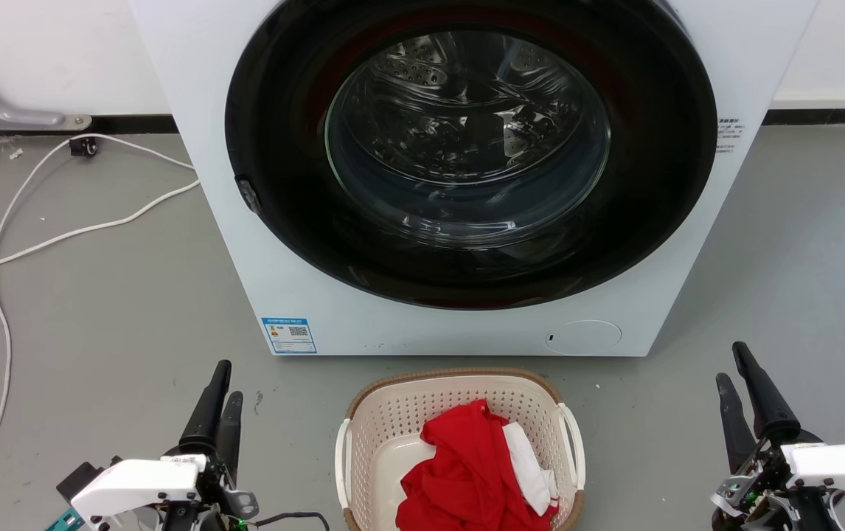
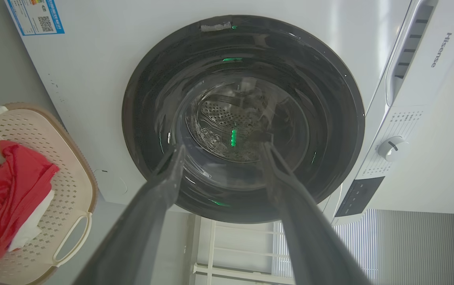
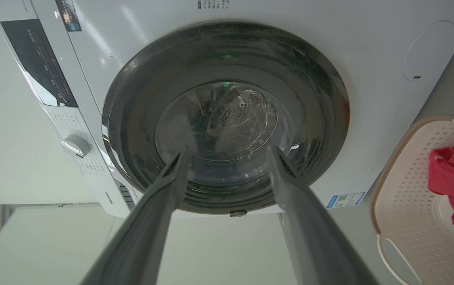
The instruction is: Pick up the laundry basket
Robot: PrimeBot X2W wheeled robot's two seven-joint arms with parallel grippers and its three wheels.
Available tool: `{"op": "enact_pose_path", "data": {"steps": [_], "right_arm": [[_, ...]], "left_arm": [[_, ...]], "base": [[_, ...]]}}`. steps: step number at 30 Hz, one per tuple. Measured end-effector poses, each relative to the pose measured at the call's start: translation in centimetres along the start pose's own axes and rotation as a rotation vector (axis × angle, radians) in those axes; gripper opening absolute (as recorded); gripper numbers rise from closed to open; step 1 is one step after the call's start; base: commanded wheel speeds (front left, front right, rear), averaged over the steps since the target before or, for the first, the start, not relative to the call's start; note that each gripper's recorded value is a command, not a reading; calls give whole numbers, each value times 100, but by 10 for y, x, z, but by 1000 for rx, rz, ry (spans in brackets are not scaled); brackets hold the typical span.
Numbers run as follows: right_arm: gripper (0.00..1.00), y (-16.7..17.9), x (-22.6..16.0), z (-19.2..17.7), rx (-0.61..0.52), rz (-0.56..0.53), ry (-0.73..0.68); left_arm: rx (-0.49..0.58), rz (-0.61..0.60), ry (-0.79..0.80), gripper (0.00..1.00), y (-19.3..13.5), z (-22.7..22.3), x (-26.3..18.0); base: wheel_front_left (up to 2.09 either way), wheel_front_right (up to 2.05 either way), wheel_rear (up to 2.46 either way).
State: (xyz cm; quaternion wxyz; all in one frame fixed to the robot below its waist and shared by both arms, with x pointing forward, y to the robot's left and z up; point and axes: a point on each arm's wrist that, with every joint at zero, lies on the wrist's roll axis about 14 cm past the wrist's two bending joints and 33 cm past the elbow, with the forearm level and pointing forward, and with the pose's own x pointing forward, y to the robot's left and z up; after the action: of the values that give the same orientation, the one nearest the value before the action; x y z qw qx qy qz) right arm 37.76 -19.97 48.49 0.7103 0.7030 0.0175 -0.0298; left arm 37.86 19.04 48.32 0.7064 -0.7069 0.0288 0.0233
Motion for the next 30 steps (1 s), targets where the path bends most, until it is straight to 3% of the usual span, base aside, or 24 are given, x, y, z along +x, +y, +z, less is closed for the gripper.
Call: {"op": "enact_pose_path", "data": {"steps": [7, 30], "right_arm": [[100, 1, 0, 0, -96, 2, -13], [100, 15, -3, 0, -695, 42, -35]], "left_arm": [[92, -20, 8, 100, -7, -7, 1], [623, -91, 41, 100, -24, -31, 1]], "base": [[0, 0, 0], [0, 0, 0]]}}
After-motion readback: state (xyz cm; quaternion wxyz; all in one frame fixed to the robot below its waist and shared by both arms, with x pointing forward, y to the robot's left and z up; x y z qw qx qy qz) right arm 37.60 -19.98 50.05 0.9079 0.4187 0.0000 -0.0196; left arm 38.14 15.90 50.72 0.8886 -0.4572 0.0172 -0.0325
